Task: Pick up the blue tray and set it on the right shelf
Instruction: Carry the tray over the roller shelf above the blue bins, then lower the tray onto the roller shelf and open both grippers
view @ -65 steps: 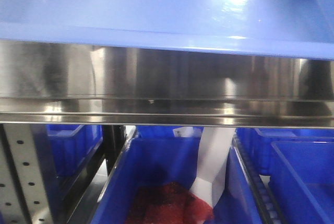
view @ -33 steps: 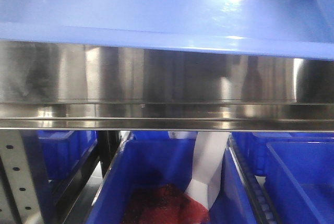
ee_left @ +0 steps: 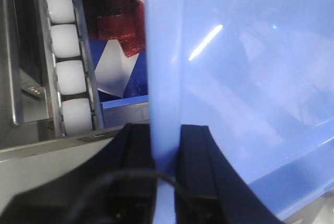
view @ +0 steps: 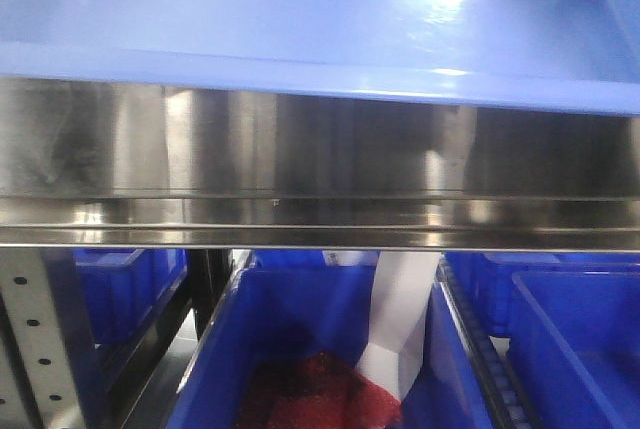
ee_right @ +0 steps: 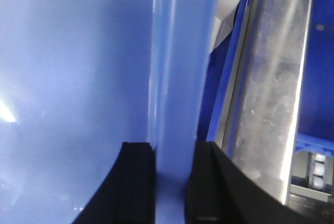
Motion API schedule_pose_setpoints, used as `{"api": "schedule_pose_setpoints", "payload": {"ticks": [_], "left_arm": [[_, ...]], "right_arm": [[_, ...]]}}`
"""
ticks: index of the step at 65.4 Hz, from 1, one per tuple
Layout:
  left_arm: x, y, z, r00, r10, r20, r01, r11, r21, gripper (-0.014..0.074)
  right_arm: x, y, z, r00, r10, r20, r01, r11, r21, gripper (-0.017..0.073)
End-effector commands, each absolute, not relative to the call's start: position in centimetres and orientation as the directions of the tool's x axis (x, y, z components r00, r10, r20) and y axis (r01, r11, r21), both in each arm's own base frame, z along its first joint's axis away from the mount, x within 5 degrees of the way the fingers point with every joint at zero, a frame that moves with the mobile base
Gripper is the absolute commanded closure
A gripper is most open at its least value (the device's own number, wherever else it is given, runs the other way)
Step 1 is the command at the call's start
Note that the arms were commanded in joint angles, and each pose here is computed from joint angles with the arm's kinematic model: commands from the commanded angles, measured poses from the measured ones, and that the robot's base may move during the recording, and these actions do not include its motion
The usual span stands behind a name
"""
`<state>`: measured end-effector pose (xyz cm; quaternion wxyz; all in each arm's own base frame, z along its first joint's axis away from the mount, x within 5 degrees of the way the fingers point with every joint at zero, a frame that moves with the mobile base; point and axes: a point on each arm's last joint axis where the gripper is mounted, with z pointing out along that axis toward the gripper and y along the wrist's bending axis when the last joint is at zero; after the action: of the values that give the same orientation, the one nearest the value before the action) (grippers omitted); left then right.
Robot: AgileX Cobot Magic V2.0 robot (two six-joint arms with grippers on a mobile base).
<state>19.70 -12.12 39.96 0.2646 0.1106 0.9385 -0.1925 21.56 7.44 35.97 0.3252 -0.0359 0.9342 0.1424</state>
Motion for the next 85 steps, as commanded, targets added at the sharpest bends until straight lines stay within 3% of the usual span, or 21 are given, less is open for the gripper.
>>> {"api": "schedule_pose_setpoints", "payload": {"ticks": [1, 15, 25, 43, 62, 66, 79, 85], "left_arm": [[19.4, -11.6, 42.1, -0.769, 0.086, -0.633, 0.338, 0.896, -0.289, 0.0642], [20.7, -11.5, 45.5, -0.685, 0.039, -0.728, 0.346, 0.896, -0.277, 0.0642], [24.7, -12.1, 45.8, -0.687, 0.018, -0.726, 0.309, 0.912, -0.270, 0.0642], [32.3, -13.3, 41.3, -0.781, 0.036, -0.624, 0.244, 0.936, -0.252, 0.0642], [35.2, -13.8, 37.4, -0.843, 0.049, -0.536, 0.206, 0.949, -0.238, 0.0623], [35.2, -13.9, 37.4, -0.843, 0.051, -0.535, 0.208, 0.949, -0.237, 0.0566], [35.2, -13.6, 37.3, -0.852, 0.051, -0.521, 0.199, 0.952, -0.233, 0.0161], [34.9, -13.5, 37.3, -0.859, 0.056, -0.509, 0.198, 0.953, -0.231, 0.0046]], "right_arm": [[21.4, 6.6, 38.7, -0.709, -0.022, -0.705, -0.185, 0.970, 0.156, 0.0505], [21.5, 6.6, 44.0, -0.599, 0.008, -0.800, -0.209, 0.964, 0.166, 0.0503], [23.7, 7.2, 46.2, -0.563, 0.012, -0.826, -0.214, 0.963, 0.161, 0.0503], [30.3, 8.9, 41.6, -0.690, -0.023, -0.723, -0.185, 0.972, 0.146, 0.0503], [33.7, 9.9, 37.5, -0.764, -0.046, -0.643, -0.170, 0.977, 0.132, 0.0491], [33.8, 9.9, 37.3, -0.768, -0.047, -0.639, -0.169, 0.977, 0.130, 0.0431], [33.6, 9.8, 37.2, -0.779, -0.053, -0.624, -0.167, 0.978, 0.125, -0.0088], [33.3, 9.7, 37.3, -0.786, -0.057, -0.615, -0.166, 0.978, 0.122, -0.0068]]}}
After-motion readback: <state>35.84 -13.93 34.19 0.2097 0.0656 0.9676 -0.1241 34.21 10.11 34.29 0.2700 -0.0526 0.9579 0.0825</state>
